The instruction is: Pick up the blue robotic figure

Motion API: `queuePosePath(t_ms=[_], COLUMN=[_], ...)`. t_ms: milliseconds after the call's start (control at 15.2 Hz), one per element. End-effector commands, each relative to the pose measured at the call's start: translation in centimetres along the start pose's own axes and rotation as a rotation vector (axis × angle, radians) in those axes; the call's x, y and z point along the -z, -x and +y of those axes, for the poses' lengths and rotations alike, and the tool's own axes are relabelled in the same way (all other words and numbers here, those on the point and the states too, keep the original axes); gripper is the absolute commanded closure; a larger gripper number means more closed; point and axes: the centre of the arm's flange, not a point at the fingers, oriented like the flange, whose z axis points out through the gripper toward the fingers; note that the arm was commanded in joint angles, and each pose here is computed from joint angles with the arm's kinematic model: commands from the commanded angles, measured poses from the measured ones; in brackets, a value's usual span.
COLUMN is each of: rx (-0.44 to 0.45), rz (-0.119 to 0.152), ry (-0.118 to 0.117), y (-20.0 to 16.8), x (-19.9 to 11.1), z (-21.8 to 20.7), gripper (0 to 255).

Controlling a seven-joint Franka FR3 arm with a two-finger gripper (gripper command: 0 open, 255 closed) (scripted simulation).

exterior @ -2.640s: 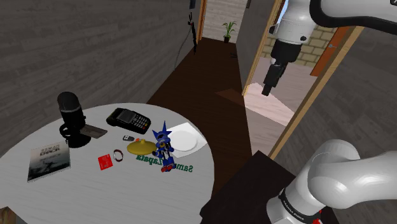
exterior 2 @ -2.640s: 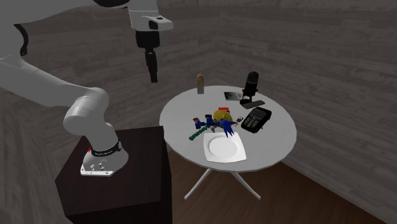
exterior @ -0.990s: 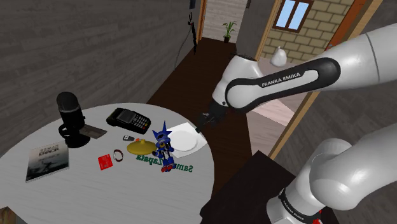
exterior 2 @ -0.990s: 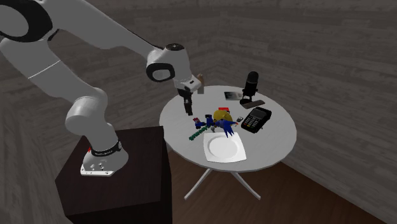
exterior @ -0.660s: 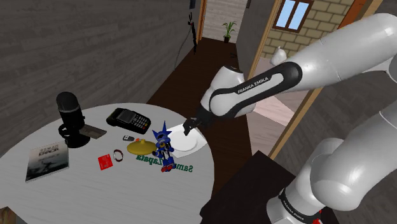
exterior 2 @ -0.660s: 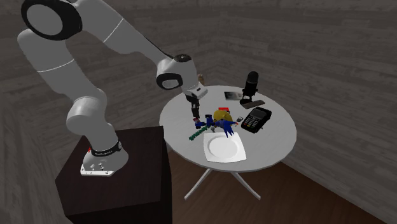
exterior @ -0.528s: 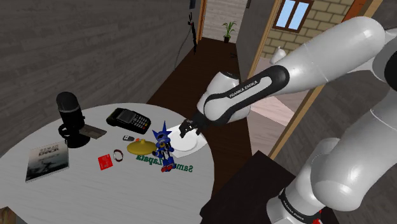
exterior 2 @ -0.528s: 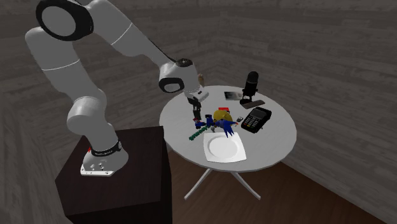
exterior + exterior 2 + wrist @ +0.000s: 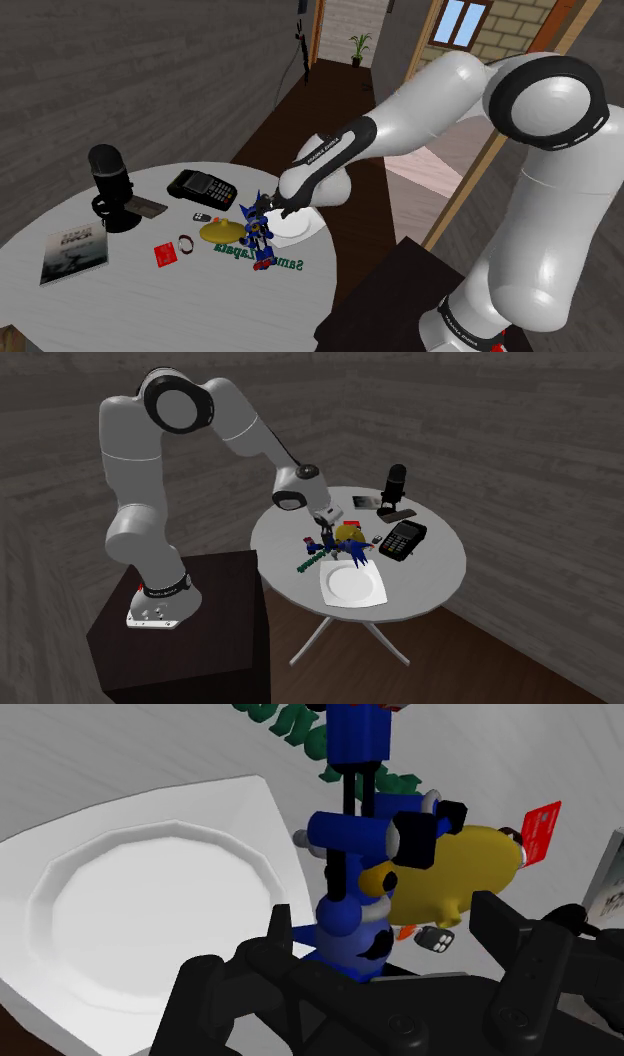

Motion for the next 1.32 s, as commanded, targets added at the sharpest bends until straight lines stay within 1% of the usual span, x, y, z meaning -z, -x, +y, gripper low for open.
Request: queuePosePath(t_ms=[0, 66, 132, 594, 726, 792, 1254], rx=[-0.025, -0.037, -0.041, -0.041, -0.041, -0.041, -0.041], rz=[0.019, 0.028, 0.031, 0.031, 0.031, 0.031, 0.031], ry=[-0.015, -0.023, -0.026, -0.026, -0.026, -0.026, -0.026], y=[-0.8, -1.2, -1.4, -0.5, -0.5, -0.5, -0.5], x=[-2.3, -3.4, -3.8, -7.5, -7.5, -7.4, -7.4], z=[-0.5, -0.8, -0.9, 0.4, 0.4, 0.4, 0.4], gripper=[0, 0, 0, 0, 0, 255, 255])
